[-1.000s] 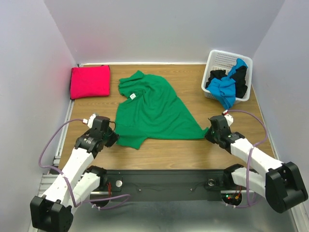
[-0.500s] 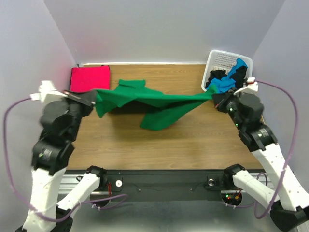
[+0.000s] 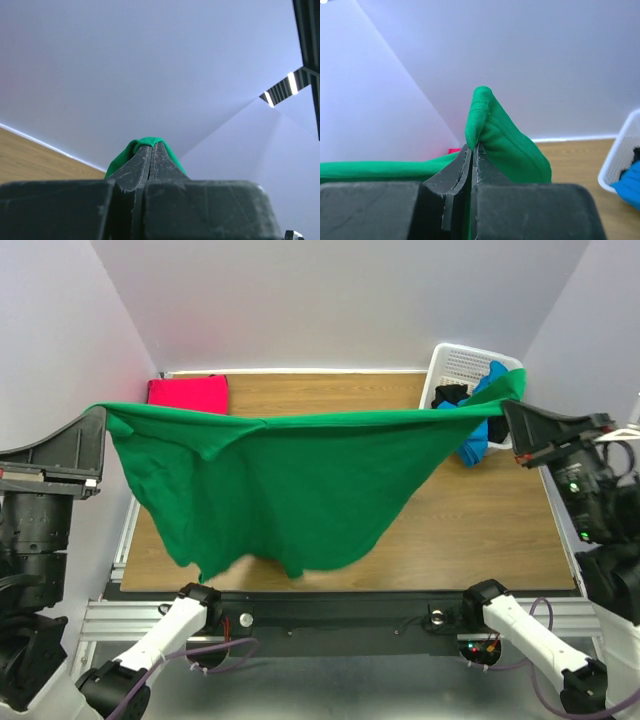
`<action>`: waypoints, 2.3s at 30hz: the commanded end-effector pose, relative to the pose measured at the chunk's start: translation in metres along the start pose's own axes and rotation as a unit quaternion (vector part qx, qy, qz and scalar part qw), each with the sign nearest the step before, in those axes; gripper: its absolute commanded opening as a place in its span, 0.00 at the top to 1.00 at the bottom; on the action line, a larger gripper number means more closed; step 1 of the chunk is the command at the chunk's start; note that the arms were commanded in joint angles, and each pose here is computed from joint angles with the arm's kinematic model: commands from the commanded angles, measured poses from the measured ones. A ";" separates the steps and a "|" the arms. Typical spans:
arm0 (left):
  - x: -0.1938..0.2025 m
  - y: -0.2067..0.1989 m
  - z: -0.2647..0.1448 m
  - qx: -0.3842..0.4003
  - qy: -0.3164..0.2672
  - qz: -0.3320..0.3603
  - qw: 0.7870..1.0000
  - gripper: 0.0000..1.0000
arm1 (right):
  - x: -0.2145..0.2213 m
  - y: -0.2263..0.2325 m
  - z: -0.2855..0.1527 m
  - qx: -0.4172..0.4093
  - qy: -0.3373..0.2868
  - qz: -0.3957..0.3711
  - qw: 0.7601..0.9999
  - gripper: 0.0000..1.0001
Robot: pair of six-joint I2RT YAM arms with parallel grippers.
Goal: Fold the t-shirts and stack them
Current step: Flatten the tshirt out
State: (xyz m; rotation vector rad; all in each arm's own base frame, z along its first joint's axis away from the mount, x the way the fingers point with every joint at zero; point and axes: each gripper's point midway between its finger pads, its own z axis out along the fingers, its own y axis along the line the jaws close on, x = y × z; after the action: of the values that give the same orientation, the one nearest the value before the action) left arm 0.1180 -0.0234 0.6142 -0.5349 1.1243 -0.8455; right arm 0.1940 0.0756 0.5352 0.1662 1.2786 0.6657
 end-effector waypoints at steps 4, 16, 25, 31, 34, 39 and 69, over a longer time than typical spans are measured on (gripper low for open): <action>-0.027 -0.028 0.003 0.043 -0.044 0.009 0.998 1.00 | -0.030 0.022 -0.013 -0.037 -0.021 -0.012 0.999 1.00; 0.032 0.041 0.147 -0.096 -0.042 0.095 0.990 1.00 | 0.034 -0.070 0.093 0.173 0.026 -0.075 0.982 1.00; -0.002 -0.002 0.255 0.031 -0.088 0.140 0.986 1.00 | 0.017 -0.052 0.199 0.160 -0.008 -0.089 0.983 0.99; -0.050 -0.035 0.233 0.156 -0.100 0.131 0.974 1.00 | -0.031 -0.030 0.201 0.140 -0.060 -0.097 0.984 1.00; -0.044 -0.012 0.234 0.134 -0.076 0.137 0.979 1.00 | -0.024 -0.032 0.188 0.137 -0.047 -0.101 0.984 1.00; 0.002 0.058 0.219 0.059 -0.010 0.169 0.984 1.00 | 0.045 -0.071 0.145 0.168 0.031 -0.109 0.979 1.00; 0.257 0.404 -0.087 -0.454 0.143 -0.064 0.877 1.00 | 0.406 -0.205 -0.120 0.272 0.386 0.117 0.874 1.00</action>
State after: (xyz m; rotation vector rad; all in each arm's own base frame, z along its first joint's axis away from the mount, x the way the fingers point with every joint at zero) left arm 0.2136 -0.0006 0.1485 -1.1882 1.8018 -0.5109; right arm 0.2037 0.1034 0.0571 0.5175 2.2877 0.5510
